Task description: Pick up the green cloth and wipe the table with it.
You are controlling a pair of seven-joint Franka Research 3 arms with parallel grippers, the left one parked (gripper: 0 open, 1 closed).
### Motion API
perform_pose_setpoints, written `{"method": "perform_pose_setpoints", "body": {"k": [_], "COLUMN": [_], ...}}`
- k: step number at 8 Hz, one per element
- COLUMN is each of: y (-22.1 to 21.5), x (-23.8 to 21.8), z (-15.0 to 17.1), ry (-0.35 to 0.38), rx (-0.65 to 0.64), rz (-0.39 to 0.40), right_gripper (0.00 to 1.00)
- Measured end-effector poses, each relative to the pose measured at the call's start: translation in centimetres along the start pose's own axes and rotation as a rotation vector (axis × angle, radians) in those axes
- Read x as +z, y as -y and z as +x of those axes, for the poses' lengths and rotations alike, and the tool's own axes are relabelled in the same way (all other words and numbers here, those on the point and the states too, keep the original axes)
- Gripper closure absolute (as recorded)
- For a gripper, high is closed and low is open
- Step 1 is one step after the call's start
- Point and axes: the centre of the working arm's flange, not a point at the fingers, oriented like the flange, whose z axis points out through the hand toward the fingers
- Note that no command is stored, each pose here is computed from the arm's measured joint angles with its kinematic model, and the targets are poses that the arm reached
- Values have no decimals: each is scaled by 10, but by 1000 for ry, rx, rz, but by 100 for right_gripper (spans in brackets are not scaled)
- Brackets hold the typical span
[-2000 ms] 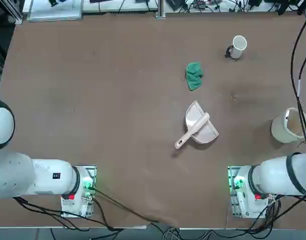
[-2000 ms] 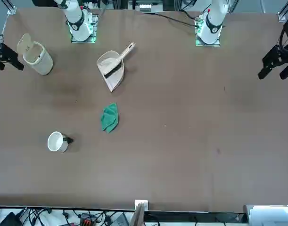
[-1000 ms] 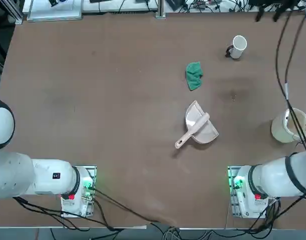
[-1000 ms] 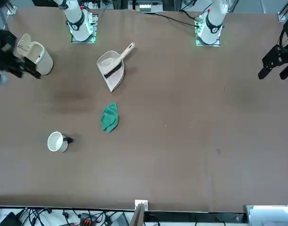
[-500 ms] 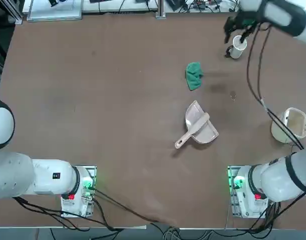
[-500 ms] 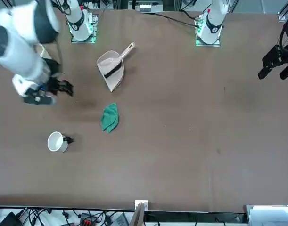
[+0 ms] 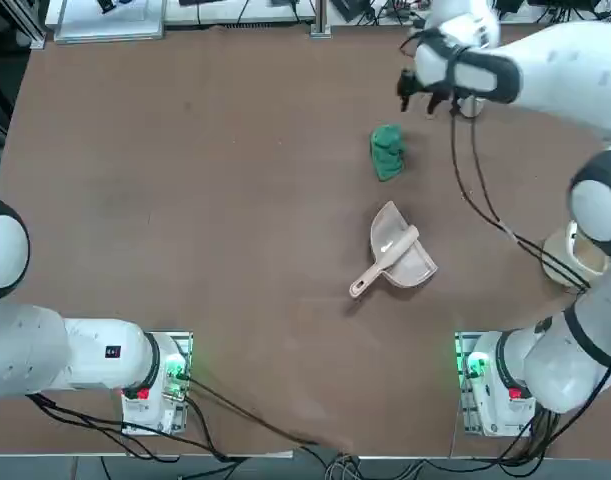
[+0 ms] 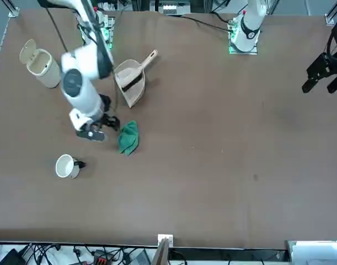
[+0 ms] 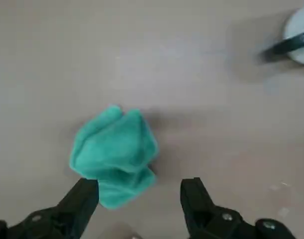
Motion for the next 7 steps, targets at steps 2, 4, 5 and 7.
{"method": "perform_pose_setpoints", "body": {"k": [2,4,5,7], "y": [25,33,37,45], "x": [41,71,85,115], "z": [-3,7,13,15], "ry": [-1,7,0,-19], "rx": [15,47,56,59], "rz": [-13,-33,-35,-30], "right_gripper": [0,0,0,0]}}
